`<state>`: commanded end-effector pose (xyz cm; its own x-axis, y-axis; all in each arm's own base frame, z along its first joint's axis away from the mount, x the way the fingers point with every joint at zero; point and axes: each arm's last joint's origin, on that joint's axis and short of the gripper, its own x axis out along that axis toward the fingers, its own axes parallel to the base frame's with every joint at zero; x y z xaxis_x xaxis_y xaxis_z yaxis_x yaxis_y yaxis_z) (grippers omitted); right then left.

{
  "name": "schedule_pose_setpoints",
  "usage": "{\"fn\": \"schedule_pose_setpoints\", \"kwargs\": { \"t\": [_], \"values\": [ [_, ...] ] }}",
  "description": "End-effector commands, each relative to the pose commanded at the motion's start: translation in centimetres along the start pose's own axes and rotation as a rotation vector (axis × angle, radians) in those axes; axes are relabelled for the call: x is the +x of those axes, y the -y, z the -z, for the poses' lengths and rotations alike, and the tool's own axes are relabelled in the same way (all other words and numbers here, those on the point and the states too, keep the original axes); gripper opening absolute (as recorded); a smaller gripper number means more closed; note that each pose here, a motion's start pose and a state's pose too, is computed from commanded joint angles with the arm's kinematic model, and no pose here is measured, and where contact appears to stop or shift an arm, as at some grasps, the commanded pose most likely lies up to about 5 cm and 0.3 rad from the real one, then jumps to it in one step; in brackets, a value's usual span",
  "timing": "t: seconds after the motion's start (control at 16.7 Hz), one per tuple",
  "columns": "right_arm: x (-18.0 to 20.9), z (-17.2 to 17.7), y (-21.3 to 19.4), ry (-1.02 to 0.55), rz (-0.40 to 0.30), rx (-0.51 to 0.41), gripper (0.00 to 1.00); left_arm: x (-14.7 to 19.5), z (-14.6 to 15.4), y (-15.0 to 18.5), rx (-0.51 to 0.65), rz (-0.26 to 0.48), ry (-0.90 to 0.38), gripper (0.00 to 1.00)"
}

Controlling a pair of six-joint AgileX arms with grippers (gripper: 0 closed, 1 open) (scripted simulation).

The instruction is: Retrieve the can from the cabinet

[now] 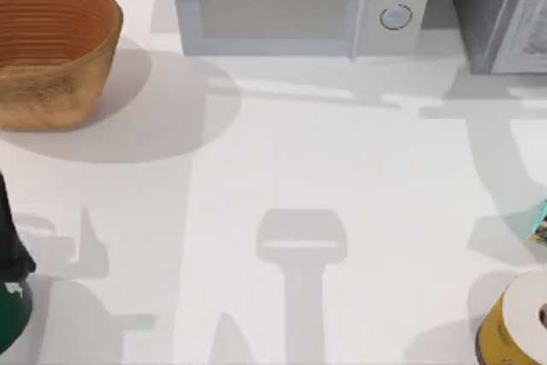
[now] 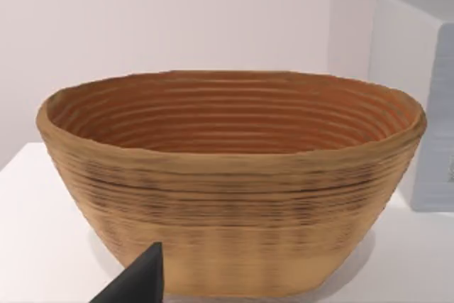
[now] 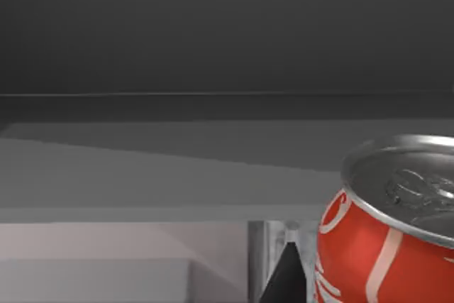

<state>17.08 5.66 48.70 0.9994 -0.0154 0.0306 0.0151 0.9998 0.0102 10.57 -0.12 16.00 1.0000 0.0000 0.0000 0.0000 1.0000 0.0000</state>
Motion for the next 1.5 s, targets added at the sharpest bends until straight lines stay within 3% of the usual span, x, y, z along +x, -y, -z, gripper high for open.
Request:
{"fn": "schedule_pose_setpoints", "kwargs": {
  "t": [0.6,0.78,1.02,1.5],
  "values": [
    [-6.2,23.6,5.1,-0.109,-0.003,-0.018,0.00,0.0,0.0,0.0,0.000,0.000,0.000,1.00],
    [-7.1,28.8,5.8,-0.077,-0.010,-0.012,0.00,0.0,0.0,0.0,0.000,0.000,0.000,1.00],
    [-7.4,32.2,6.2,-0.034,-0.015,-0.010,0.00,0.0,0.0,0.0,0.000,0.000,0.000,1.00],
    [-7.3,32.0,6.3,-0.026,-0.027,-0.009,0.00,0.0,0.0,0.0,0.000,0.000,0.000,1.00]
  ]
}}
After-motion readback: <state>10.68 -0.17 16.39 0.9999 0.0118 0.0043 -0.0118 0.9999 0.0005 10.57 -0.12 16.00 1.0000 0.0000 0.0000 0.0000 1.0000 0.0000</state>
